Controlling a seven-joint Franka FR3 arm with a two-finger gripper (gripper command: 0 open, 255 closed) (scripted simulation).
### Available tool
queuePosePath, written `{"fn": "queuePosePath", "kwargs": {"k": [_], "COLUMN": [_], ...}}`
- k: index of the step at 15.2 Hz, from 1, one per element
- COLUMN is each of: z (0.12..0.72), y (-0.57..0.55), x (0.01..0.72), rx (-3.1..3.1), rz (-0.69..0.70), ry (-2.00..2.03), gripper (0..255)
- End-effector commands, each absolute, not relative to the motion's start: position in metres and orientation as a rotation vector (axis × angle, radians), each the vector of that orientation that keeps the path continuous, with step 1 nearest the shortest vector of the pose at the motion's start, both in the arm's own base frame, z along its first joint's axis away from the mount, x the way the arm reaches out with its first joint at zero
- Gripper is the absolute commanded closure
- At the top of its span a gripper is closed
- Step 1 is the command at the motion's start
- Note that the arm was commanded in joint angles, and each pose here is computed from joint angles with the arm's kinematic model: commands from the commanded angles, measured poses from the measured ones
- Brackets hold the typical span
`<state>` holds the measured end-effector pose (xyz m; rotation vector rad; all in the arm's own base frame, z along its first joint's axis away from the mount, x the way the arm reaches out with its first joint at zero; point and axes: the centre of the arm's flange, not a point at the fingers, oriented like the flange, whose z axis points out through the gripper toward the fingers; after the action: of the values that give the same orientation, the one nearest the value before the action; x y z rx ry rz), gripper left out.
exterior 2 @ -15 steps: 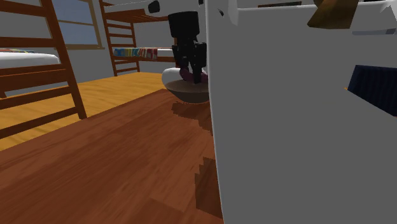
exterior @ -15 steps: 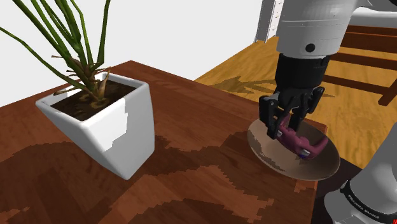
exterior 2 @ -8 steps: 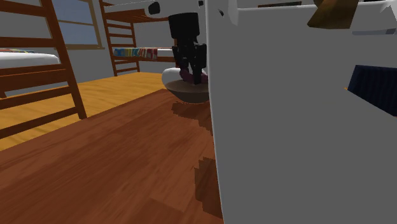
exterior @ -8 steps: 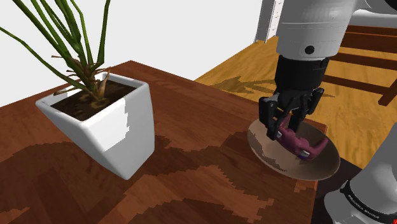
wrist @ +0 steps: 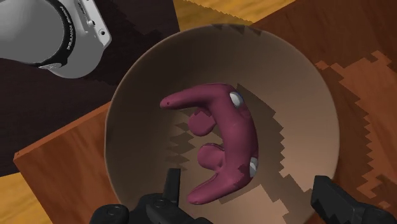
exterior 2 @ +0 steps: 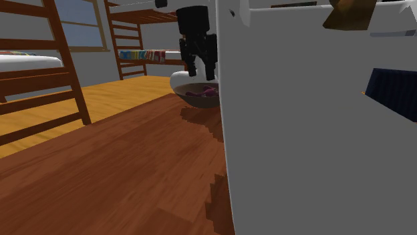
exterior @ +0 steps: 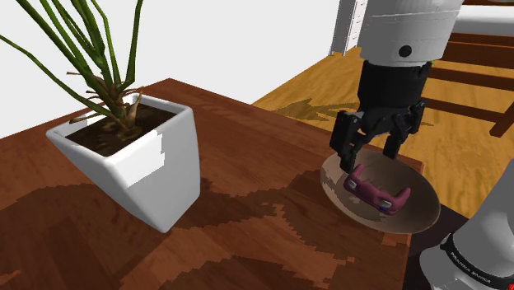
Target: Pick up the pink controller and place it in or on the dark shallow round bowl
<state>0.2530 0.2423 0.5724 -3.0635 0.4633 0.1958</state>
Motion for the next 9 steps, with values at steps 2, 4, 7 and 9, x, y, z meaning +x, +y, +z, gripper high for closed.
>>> {"fn": "queuePosePath", "kwargs": {"k": [2,4,7,9], "z": [0.608,0.608,0.608,0.608], "y": [0.239,0.239,0.239,0.239], "x": [0.258,0.258,0.258,0.258], "rx": [-3.064,-3.064,-3.064,-3.064], "rz": [0.196,0.196,0.196,0.196], "ry": [0.464,0.464,0.464,0.464], "gripper": [0,0,0,0]}}
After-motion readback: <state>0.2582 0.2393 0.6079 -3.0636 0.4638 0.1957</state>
